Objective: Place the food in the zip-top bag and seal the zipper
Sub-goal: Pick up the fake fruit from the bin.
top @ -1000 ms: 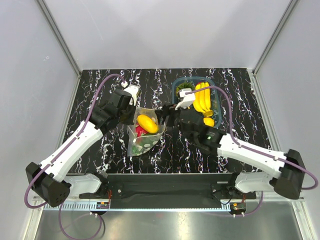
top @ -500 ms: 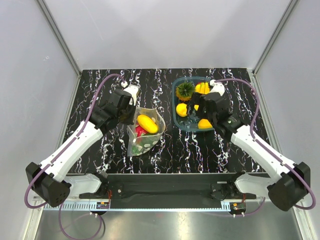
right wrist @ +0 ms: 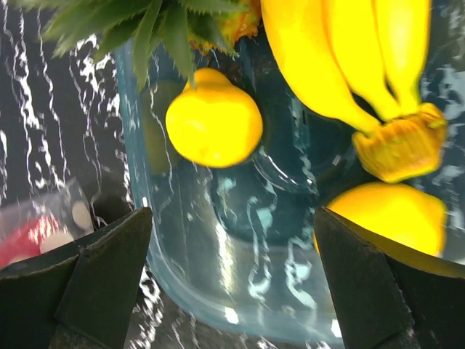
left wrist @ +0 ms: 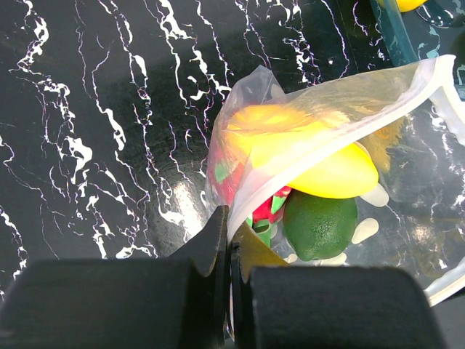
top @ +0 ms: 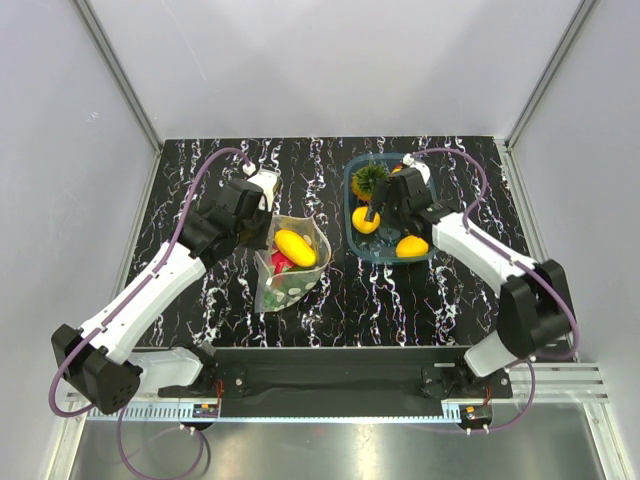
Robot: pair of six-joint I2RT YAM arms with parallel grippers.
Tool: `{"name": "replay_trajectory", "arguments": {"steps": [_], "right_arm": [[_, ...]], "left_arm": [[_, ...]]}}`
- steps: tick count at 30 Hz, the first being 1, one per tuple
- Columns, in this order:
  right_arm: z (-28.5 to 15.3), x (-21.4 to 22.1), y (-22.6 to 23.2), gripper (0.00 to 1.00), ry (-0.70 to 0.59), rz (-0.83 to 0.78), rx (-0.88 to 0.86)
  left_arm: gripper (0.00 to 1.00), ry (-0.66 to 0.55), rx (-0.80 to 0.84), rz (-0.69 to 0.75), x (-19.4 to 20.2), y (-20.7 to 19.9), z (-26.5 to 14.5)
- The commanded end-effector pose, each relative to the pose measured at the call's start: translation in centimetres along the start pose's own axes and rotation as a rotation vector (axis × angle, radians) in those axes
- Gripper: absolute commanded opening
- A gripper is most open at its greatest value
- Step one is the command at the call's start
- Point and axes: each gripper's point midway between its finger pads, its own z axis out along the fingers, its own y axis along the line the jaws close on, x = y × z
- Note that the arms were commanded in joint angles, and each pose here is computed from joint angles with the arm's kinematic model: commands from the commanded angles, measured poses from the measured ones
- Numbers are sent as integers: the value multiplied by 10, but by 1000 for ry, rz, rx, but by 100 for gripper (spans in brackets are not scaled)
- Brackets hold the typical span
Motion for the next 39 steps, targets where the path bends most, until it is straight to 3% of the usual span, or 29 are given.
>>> {"name": "replay_trajectory", "arguments": {"steps": [1,9,22,27,34,36,39], "right_arm": [[15,-35,20,100,-80,132,-17],[71,-24,26,100,-32,295,-38],[107,-8,28,100,32,302,-34],[104,-3,27,77,30,308,-50],[81,-18,33,65,-14,278,-94],[78,-17,28,66,-21,266,-79],[75,-25,28,95,-38,241,-70]], "left_arm": [[2,-22,21,1,-8,-3,0],[2,-22,16,4,-7,-2,-1],[2,-19,21,4,-7,-2,0],[2,-18,20,6,-7,-2,0],[2,-16,20,6,-7,-3,0],[2,-14,18,5,-6,-2,1],[2,-14,18,5,-6,-2,1]]}}
